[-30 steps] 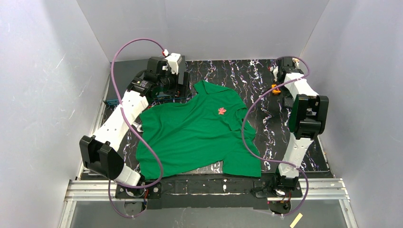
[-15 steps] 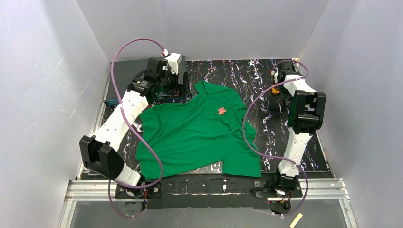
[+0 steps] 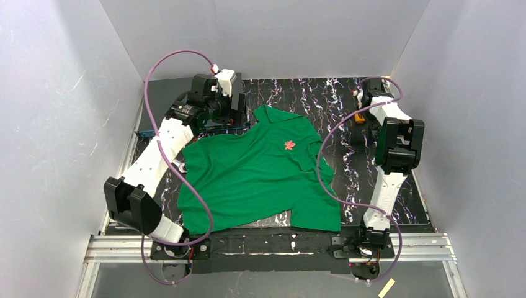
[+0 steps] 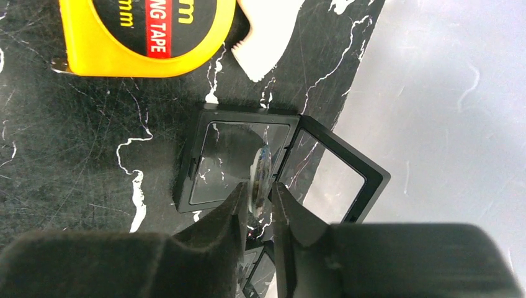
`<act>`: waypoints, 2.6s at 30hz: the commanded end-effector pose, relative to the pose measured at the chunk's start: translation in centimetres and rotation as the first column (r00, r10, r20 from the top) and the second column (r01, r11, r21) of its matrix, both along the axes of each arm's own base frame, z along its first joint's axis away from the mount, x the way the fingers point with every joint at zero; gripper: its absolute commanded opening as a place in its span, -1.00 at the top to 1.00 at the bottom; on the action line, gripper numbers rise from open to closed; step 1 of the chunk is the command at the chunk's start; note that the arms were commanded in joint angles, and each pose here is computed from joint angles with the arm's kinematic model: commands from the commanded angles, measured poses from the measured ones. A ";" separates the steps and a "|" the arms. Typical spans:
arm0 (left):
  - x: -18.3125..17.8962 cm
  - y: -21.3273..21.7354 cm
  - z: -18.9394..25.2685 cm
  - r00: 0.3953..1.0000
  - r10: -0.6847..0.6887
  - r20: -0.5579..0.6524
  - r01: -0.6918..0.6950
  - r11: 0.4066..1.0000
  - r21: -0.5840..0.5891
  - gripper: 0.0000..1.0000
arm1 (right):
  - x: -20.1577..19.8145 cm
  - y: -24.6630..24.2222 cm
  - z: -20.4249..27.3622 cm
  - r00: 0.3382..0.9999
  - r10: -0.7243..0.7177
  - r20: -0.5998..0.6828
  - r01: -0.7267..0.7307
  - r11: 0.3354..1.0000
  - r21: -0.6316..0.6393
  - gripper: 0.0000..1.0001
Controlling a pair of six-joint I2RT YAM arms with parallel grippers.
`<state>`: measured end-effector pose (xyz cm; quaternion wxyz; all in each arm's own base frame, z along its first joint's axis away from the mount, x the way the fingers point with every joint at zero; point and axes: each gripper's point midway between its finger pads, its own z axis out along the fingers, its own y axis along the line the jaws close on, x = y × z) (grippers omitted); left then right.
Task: Remove the brooch from the garment
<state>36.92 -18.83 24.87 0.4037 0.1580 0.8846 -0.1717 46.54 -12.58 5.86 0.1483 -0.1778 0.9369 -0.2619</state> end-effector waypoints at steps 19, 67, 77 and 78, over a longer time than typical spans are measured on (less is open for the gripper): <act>-1.7 -2.0 0.9 0.989 -0.144 -0.035 0.141 0.987 -0.075 -0.97 | 1.3 5.0 4.3 0.992 0.065 0.111 -0.094 0.956 0.277 -0.05; -5.5 -4.1 -1.5 0.921 -0.382 -0.076 0.369 0.919 -0.143 -0.97 | -7.8 35.6 -1.4 0.918 0.395 0.034 -0.179 0.337 0.924 -0.08; -5.1 -4.1 -1.5 0.921 -0.385 -0.055 0.377 0.918 -0.121 -0.97 | -7.6 36.5 -1.1 0.922 0.387 0.026 -0.147 0.289 0.946 -0.03; -5.0 -4.1 -1.4 0.921 -0.387 -0.052 0.379 0.918 -0.120 -0.97 | -7.7 36.7 -0.9 0.922 0.387 0.025 -0.143 0.280 0.949 0.01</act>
